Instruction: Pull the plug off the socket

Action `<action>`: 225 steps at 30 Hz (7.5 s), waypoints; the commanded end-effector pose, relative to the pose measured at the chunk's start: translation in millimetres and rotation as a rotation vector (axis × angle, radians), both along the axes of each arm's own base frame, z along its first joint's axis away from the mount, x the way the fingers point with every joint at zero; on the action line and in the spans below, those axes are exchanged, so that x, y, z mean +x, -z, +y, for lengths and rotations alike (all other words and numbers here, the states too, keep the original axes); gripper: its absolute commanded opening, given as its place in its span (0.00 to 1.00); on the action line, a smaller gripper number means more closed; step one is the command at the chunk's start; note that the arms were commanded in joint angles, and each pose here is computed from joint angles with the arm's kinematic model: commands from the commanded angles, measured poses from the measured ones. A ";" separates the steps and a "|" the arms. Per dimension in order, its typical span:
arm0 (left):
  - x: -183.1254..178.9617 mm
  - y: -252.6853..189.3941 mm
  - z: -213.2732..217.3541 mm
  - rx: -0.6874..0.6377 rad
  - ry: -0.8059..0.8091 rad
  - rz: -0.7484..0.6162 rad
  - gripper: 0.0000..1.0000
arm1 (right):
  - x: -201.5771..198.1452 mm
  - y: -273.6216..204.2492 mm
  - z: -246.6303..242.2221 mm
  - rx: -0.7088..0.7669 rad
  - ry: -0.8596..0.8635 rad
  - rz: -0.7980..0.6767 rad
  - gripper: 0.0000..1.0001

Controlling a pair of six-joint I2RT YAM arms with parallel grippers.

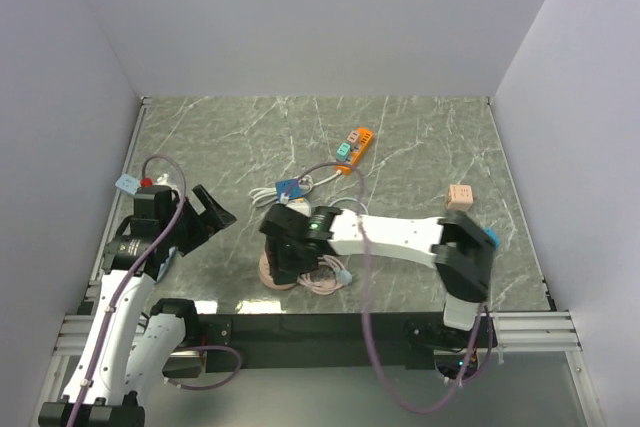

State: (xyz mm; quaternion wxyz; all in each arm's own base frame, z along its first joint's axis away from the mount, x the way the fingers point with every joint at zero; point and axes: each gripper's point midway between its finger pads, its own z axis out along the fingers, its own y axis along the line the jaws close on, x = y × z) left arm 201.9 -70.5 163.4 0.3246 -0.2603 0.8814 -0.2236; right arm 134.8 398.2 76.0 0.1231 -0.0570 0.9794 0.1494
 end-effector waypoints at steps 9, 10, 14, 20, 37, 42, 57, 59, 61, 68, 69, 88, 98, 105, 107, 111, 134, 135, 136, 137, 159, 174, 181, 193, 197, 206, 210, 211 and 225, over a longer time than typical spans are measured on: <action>-7.5 -6.0 -69.3 -0.300 0.309 -0.070 0.98 | 25.7 -93.7 -3.4 0.504 -0.108 -0.121 0.00; -10.4 -0.4 -68.6 -0.302 0.301 -0.040 0.98 | 32.6 -94.4 -6.4 0.507 -0.083 -0.123 0.00; -25.5 22.4 -74.2 -0.360 0.279 0.091 0.98 | 41.8 -88.8 -9.6 0.483 -0.042 -0.148 0.00; -28.7 39.6 -68.4 -0.327 0.179 0.156 0.98 | 54.1 -86.2 -5.4 0.474 0.049 -0.179 0.00; 6.2 61.5 -77.8 -0.261 0.121 0.230 0.61 | 49.1 -113.2 36.9 0.576 0.068 -0.232 0.00; 7.4 55.6 -80.4 -0.290 0.121 0.198 0.34 | 44.3 -111.4 39.7 0.597 0.052 -0.212 0.00; 8.0 34.8 -76.8 -0.215 0.213 0.108 0.01 | 27.1 -83.7 58.4 0.544 -0.096 -0.096 0.69; 6.0 34.7 -77.7 -0.217 0.227 0.107 0.01 | 25.8 -85.4 62.5 0.553 -0.115 -0.086 0.72; 4.9 31.9 -78.2 -0.217 0.238 0.097 0.01 | 26.4 -79.7 63.4 0.531 -0.133 -0.078 0.77; 1.6 22.1 -77.6 -0.210 0.257 0.071 0.01 | 30.7 -72.7 66.4 0.530 -0.141 -0.042 0.79; 1.9 20.8 -77.9 -0.213 0.258 0.065 0.01 | 30.6 -71.4 66.9 0.537 -0.132 -0.023 0.79; 2.7 37.4 -62.6 -0.143 0.183 0.086 0.01 | 56.9 -122.0 -11.5 0.732 -0.014 -0.044 0.00; 22.6 46.2 -64.8 -0.119 0.178 0.125 0.01 | 56.7 -121.3 -13.3 0.671 -0.052 -0.068 0.00; 34.2 43.2 -65.6 -0.082 0.174 0.134 0.01 | 43.6 -79.0 32.9 0.371 -0.122 -0.074 0.00; 32.7 43.6 -64.8 -0.078 0.170 0.137 0.01 | 49.5 -81.0 31.5 0.363 -0.106 -0.096 0.00; 27.9 48.4 -62.2 -0.079 0.150 0.146 0.01 | 55.7 -106.2 18.1 0.407 -0.110 -0.154 0.00; 27.9 5.0 -54.9 -0.075 0.119 0.042 0.01 | 154.6 -66.7 -305.2 -0.094 0.726 -0.271 0.00; 29.3 1.1 -55.1 -0.073 0.120 0.033 0.01 | 151.3 -59.7 -328.3 -0.170 0.771 -0.255 0.00; 30.3 -0.4 -54.9 -0.072 0.119 0.031 0.01 | 151.3 -53.4 -352.3 -0.227 0.823 -0.234 0.00; 28.9 0.1 -53.7 -0.065 0.118 0.040 0.01 | 149.3 -40.6 -365.1 -0.281 0.844 -0.188 0.00; 29.5 -9.1 -46.8 -0.049 0.116 0.032 0.01 | 170.7 17.5 -477.4 -0.461 1.136 0.000 0.00; 21.3 4.4 -62.9 -0.104 0.226 0.040 0.01 | 163.3 -48.8 -466.0 -0.315 1.114 -0.134 0.89; 15.5 22.0 -70.6 -0.123 0.290 0.068 0.01 | 161.7 -88.5 -393.0 -0.033 0.855 -0.241 0.90; 10.7 12.9 -91.0 -0.190 0.421 0.007 0.01 | 105.1 -129.0 -140.6 0.619 0.066 -0.213 0.95; 5.0 15.7 -95.1 -0.200 0.438 0.014 0.01 | 97.4 -130.9 -103.6 0.627 -0.008 -0.189 0.96; 2.6 10.6 -99.1 -0.218 0.418 0.001 0.01 | 88.3 -129.5 -40.9 0.646 -0.022 -0.133 0.98; 4.0 5.5 -99.6 -0.225 0.409 -0.012 0.01 | 92.5 -105.9 -31.3 0.526 0.007 -0.078 0.98; 4.0 3.4 -100.6 -0.230 0.410 -0.015 0.01 | 91.0 -108.3 -25.7 0.522 -0.001 -0.082 0.98; 9.6 -24.1 -102.7 -0.245 0.406 -0.068 0.01 | 90.3 -70.2 -1.6 0.394 -0.002 0.005 0.91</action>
